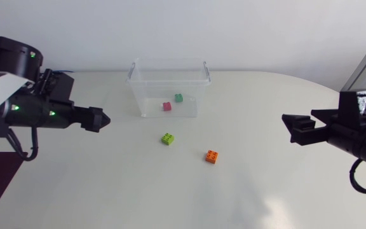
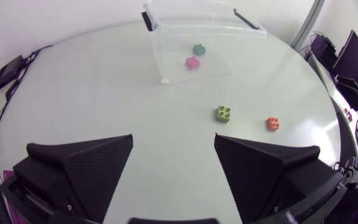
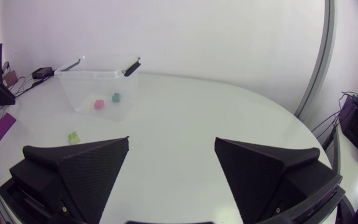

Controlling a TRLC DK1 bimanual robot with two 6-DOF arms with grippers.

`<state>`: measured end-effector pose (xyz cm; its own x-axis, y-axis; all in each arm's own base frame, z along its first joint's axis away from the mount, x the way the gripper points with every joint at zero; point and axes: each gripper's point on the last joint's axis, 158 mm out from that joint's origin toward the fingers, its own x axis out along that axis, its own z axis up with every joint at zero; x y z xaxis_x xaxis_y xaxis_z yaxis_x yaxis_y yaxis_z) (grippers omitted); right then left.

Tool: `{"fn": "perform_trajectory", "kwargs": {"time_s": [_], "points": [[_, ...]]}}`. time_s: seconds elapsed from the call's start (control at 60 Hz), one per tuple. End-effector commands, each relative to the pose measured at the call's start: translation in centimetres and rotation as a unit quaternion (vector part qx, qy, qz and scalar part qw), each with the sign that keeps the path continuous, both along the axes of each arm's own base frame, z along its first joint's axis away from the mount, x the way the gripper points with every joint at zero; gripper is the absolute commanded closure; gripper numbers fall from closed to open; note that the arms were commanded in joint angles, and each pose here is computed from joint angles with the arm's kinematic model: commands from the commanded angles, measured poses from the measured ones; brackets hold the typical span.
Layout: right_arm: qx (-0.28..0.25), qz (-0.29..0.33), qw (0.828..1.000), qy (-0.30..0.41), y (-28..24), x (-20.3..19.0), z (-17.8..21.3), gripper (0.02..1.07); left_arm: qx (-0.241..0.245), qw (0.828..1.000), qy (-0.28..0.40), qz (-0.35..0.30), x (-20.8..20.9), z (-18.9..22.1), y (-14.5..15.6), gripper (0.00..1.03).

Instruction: Place the duplo bricks in the container

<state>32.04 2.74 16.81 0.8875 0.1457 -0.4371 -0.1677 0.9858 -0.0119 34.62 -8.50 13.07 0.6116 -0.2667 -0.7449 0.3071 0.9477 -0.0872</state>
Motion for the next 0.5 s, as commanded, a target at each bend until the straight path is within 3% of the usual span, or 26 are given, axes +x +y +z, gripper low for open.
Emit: {"fn": "perform_trajectory", "kwargs": {"time_s": [0.0,0.2,0.333,0.483], "points": [[0.006,0.006,0.999,0.033,0.4,0.7,-1.0,0.07,0.022,0.999,0.004,-0.046,1.0,-0.3,-1.2,0.13],[0.03,0.032,0.993,0.111,1.0,1.4,-3.5,0.07,0.055,0.99,0.013,-0.13,1.6,-2.0,-3.9,0.13],[-0.004,0.058,0.989,0.132,1.2,1.8,-4.8,0.07,0.058,0.985,0.03,-0.157,2.7,-4.2,-5.4,0.05],[-0.039,0.1,0.981,0.159,2.4,1.6,-5.8,0.07,0.061,0.978,0.058,-0.19,3.6,-7.0,-7.8,0.05]]}}
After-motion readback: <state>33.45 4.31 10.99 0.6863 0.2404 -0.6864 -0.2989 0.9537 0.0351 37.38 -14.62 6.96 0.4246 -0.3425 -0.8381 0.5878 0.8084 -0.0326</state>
